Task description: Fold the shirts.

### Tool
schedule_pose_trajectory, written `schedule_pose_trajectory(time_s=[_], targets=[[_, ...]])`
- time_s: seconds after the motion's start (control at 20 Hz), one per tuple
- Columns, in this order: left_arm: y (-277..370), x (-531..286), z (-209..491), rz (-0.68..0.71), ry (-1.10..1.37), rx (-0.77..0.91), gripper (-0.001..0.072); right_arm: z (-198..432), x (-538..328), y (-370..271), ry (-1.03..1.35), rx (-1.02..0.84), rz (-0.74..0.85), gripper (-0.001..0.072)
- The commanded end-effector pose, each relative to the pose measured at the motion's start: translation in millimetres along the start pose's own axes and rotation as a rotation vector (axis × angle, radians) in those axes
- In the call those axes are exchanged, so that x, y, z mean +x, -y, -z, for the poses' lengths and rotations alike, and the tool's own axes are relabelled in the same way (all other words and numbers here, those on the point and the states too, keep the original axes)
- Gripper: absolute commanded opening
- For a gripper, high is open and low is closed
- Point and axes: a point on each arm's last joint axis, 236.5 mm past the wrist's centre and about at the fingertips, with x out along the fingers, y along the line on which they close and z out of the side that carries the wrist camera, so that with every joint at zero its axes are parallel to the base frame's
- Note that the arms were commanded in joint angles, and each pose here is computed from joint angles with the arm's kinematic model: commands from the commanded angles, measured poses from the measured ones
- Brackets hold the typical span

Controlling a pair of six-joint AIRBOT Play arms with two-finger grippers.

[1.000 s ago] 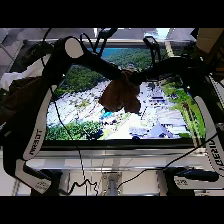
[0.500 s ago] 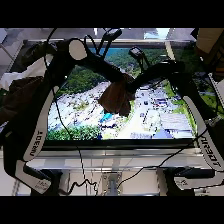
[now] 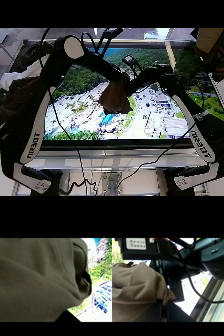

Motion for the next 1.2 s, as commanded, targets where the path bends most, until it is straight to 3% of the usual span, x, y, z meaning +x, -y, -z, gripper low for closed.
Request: schedule_pose_trajectory(time_s=[0.0,0.2,0.5,0.6,0.65,0.75,0.9,0.95,1.0,1.15], targets=[[-48,-7,18,-0.203,-0.083,0.052,0.0029,1,4,32,0.000,0.010,0.131,0.0031],[-115,-34,32,-0.507,-0.152,0.038,0.0029,17,-15,97,-0.076,-0.023,0.417,0.0029],[-171,-49,35,-0.613,-0.098,-0.034,0.0038,13,-53,158,-0.027,0.087,0.613,0.0029],[-193,-56,39,-0.644,-0.087,-0.064,0.0231,5,-75,181,0.036,0.170,0.639,0.0029],[-205,-63,39,-0.665,-0.067,-0.092,0.0285,-2,-87,188,0.083,0.207,0.633,0.0029],[-222,-74,42,-0.692,-0.042,-0.133,0.0307,-21,-110,194,0.195,0.279,0.586,0.0029],[-219,-62,51,-0.600,-0.042,-0.208,0.0310,-33,-126,192,0.258,0.301,0.520,0.0030],[-212,-50,55,-0.533,-0.046,-0.237,0.0355,-32,-126,190,0.253,0.304,0.515,0.0030],[-206,-36,58,-0.480,-0.052,-0.262,0.0447,-29,-124,189,0.240,0.306,0.511,0.0031],[-195,5,75,-0.358,-0.102,-0.326,0.0489,-23,-123,188,0.214,0.311,0.508,0.0054]])
